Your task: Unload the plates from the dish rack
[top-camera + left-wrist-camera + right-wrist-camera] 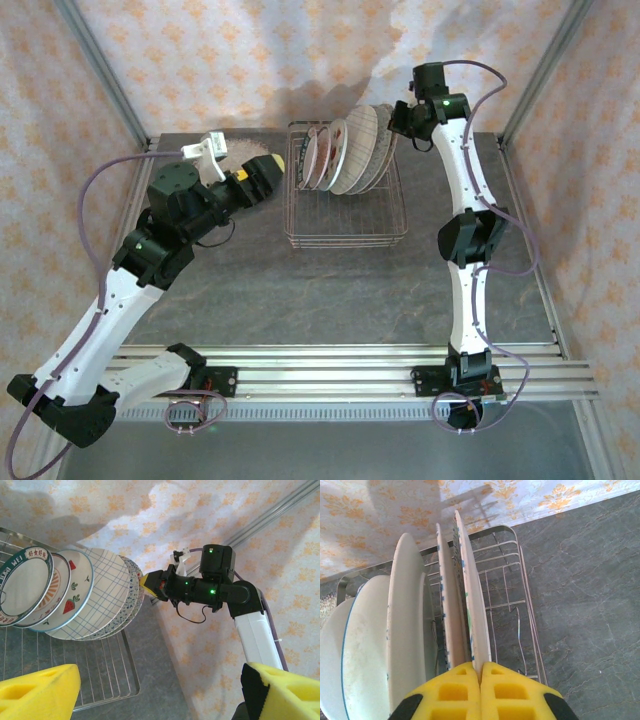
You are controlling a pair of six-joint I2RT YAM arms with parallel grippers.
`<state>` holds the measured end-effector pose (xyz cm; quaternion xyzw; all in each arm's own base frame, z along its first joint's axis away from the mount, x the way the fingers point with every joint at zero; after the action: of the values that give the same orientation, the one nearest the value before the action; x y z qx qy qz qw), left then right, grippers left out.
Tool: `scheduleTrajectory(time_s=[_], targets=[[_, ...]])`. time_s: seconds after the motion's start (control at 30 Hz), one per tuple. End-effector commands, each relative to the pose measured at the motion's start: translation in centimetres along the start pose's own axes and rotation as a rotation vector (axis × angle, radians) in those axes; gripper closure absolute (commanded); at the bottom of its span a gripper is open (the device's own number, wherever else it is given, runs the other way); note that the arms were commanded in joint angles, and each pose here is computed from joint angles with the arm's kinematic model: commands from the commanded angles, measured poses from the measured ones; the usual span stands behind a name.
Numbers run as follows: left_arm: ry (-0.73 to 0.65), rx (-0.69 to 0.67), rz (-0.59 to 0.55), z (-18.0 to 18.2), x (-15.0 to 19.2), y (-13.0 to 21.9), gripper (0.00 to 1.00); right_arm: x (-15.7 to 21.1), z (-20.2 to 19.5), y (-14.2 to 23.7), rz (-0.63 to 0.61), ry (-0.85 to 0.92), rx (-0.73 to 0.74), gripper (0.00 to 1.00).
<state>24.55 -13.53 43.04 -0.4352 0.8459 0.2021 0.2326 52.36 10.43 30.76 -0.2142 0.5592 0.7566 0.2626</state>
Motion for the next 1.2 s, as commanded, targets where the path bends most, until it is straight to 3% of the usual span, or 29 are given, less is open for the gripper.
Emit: scheduleTrajectory(time_s=[0.0, 0.7, 1.17], targets=[[-0.018, 0.049, -0.036, -1.3, -0.8, 0.3, 0.15, -1.0, 0.7, 0.6, -0.055, 0.015, -0.012, 1.0], [0.046, 0.061, -0.024, -0.4, -0.1, -0.7, 0.16, -3.7, 2.6, 9.9, -0.296, 0.07, 0.091, 1.0], [0.06, 0.081, -0.023, -0.6, -0.1, -0.7, 0.16, -3.4, 2.4, 14.2, -0.334, 0.116, 0.188, 1.0]])
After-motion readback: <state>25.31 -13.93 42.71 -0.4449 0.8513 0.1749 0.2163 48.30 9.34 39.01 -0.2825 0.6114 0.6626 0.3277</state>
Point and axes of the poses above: each hand's point on the last joint's axis, 136 mm out from that joint toward the fingers, its own y axis back along the fingers, its own z axis along the line the jaws close on, x = y × z, the point moved 7 cm from there along y, back along the fingers, and after that the axes turned 7 degrees about y, right-handed, at the moved point
